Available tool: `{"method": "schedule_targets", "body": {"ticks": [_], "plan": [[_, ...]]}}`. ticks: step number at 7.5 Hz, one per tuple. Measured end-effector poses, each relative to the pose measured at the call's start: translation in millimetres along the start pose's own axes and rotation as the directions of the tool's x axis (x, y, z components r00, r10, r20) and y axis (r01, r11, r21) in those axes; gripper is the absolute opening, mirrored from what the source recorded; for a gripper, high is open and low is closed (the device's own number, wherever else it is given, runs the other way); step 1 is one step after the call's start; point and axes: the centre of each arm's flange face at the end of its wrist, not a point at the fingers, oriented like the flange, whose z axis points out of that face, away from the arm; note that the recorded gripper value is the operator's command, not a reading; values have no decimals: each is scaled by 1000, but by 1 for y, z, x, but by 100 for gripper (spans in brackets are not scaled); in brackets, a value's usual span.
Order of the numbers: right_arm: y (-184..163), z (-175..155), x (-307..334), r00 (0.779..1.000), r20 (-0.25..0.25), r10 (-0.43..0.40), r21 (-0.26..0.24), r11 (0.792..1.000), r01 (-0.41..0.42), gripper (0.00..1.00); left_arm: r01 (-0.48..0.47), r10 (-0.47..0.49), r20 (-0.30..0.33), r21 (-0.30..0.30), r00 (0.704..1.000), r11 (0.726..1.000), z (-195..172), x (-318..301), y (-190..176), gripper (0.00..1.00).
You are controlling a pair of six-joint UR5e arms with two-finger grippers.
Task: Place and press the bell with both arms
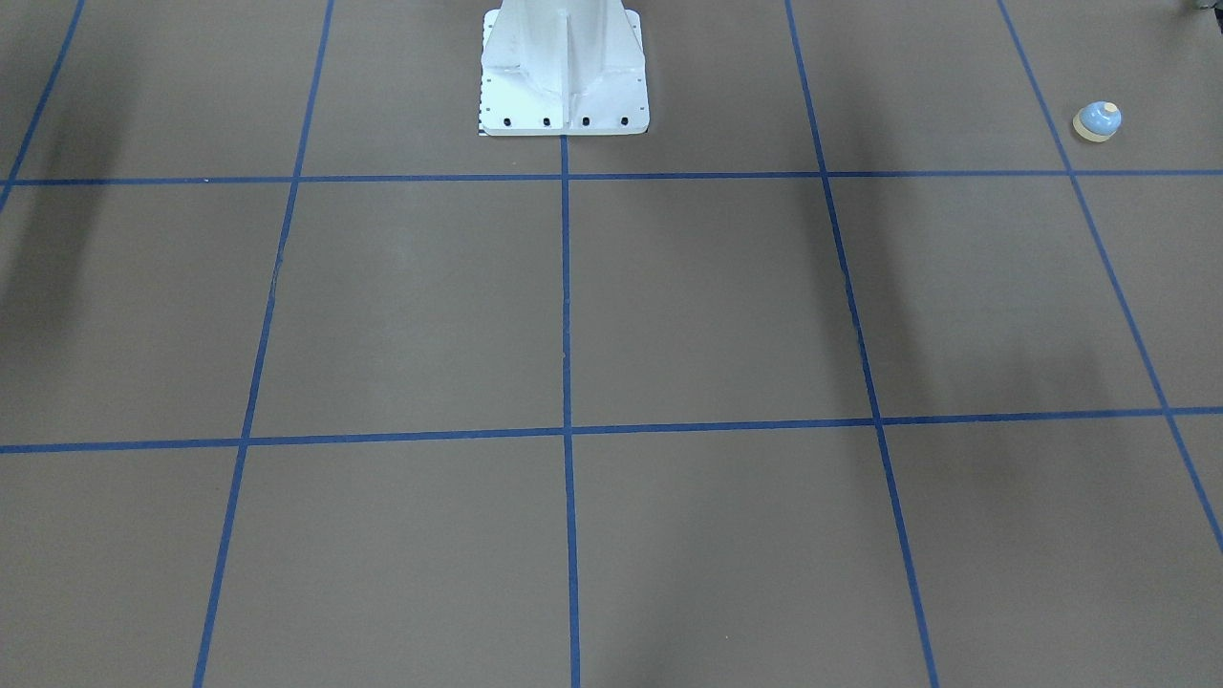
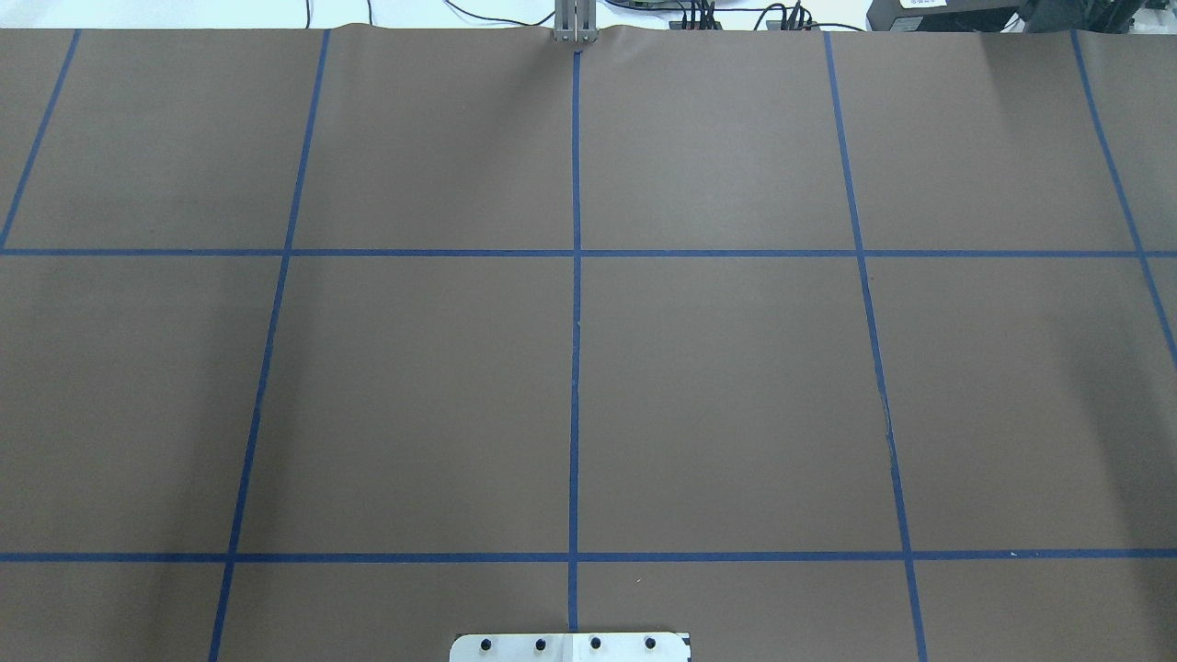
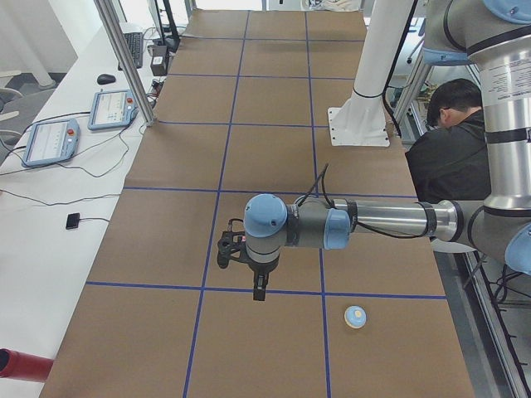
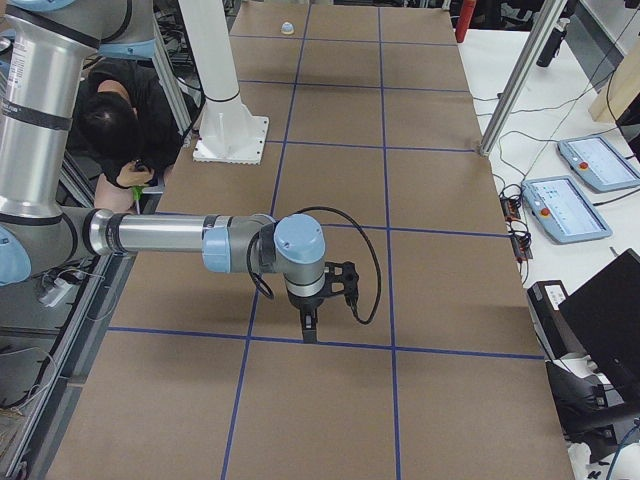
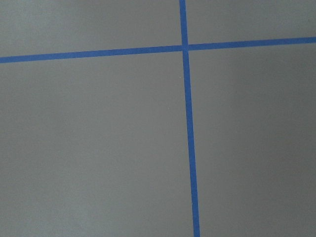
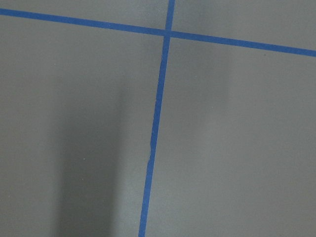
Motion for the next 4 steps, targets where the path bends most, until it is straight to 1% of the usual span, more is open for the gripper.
{"method": "schedule_targets", "body": {"ticks": [4], "plan": [[-6, -8, -7, 1000, -3, -17, 17, 1000, 17, 100, 0, 0, 0, -1, 1000, 1000, -1, 2, 0, 100]]}}
